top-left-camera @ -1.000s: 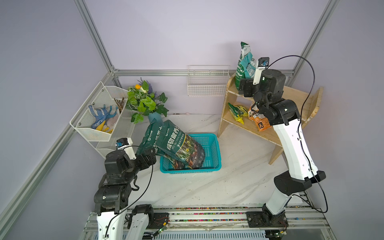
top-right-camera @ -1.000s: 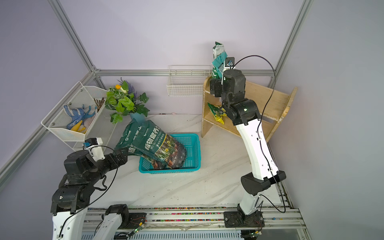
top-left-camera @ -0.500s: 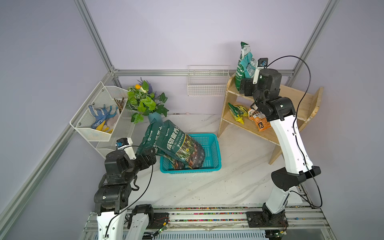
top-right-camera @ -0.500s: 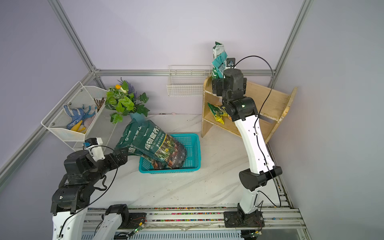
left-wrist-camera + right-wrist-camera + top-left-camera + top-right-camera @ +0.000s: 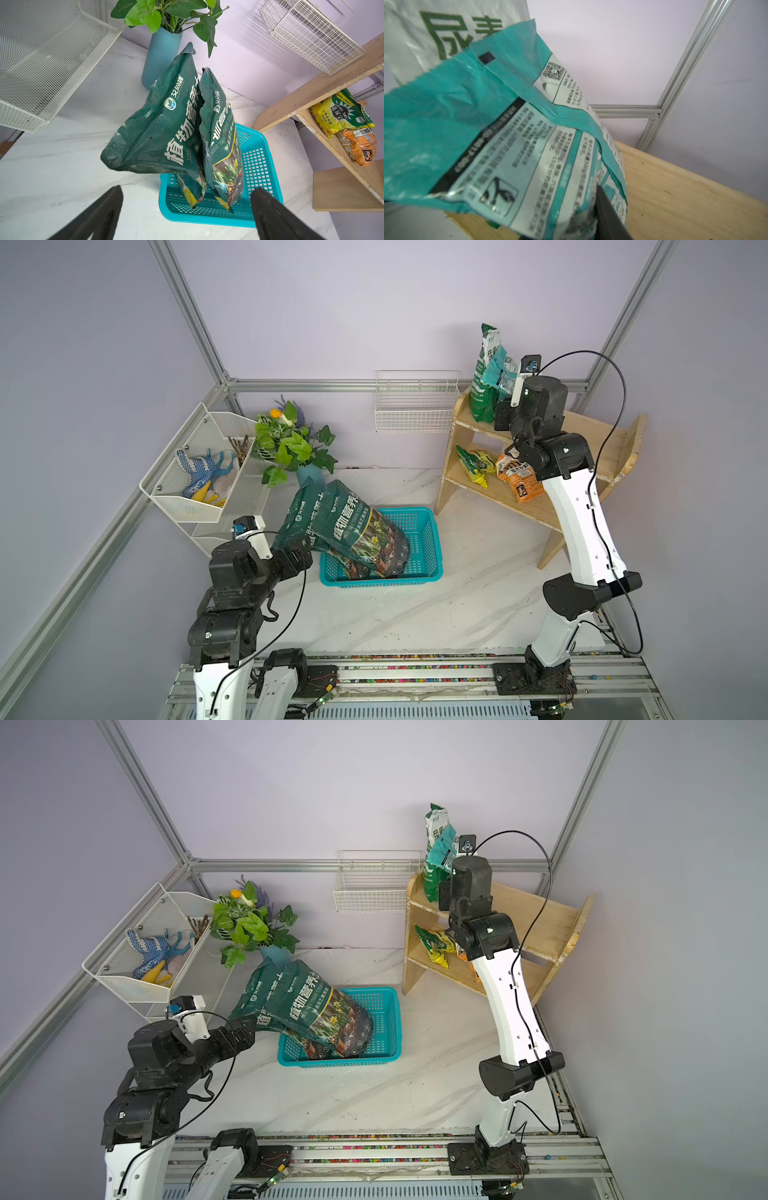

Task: Take down the fertilizer bag from the shelf
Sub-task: Pick up the fertilizer bag from the shelf.

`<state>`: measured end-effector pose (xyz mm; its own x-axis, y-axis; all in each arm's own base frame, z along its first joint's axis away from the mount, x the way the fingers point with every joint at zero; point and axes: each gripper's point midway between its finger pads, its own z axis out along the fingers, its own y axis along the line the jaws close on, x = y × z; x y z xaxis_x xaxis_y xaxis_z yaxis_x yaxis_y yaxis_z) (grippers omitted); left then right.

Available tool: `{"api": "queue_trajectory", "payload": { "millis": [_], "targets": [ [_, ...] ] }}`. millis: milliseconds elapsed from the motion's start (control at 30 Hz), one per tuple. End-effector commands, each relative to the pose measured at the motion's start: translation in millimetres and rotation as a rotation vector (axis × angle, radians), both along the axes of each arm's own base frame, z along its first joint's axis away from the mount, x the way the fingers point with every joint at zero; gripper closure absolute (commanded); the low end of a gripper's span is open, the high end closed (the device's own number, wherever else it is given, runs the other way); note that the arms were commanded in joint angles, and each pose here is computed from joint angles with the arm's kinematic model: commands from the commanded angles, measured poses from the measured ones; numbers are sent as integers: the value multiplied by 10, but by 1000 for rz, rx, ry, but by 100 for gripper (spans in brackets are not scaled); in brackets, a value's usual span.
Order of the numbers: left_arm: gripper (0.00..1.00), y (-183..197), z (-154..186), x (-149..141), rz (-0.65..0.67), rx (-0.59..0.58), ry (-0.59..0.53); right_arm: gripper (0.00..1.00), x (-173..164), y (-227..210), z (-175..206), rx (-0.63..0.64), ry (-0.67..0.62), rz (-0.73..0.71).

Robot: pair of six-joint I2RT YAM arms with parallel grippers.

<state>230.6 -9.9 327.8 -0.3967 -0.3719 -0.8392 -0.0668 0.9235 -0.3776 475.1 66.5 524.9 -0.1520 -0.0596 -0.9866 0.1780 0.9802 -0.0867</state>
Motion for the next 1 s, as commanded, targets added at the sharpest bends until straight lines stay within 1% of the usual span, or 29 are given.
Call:
{"api": "queue_trajectory", "payload": {
  "millis": [0,100,133,333,667,767,967],
  "targets": [
    [0,-8,-128,12,-5,-9,20,91,-13,-35,-15,13,11,-1],
    [0,-8,-127,12,-6,-9,20,100,-49,-57,26,27,0,-6],
    [0,-8,-126,13,-5,-9,19,100,-69,-71,47,32,-5,-10],
    [0,-6,-129,16,-4,-9,21,100,-239,-175,245,92,-62,-34],
    [0,-7,-126,13,-4,-9,19,100,-667,-221,551,227,-193,16],
    [0,-7,-126,13,-5,-8,19,100,-844,-270,643,251,-241,22],
    [0,-7,-126,13,-5,-8,19,100,-1017,-274,708,276,-274,46]
  ]
}}
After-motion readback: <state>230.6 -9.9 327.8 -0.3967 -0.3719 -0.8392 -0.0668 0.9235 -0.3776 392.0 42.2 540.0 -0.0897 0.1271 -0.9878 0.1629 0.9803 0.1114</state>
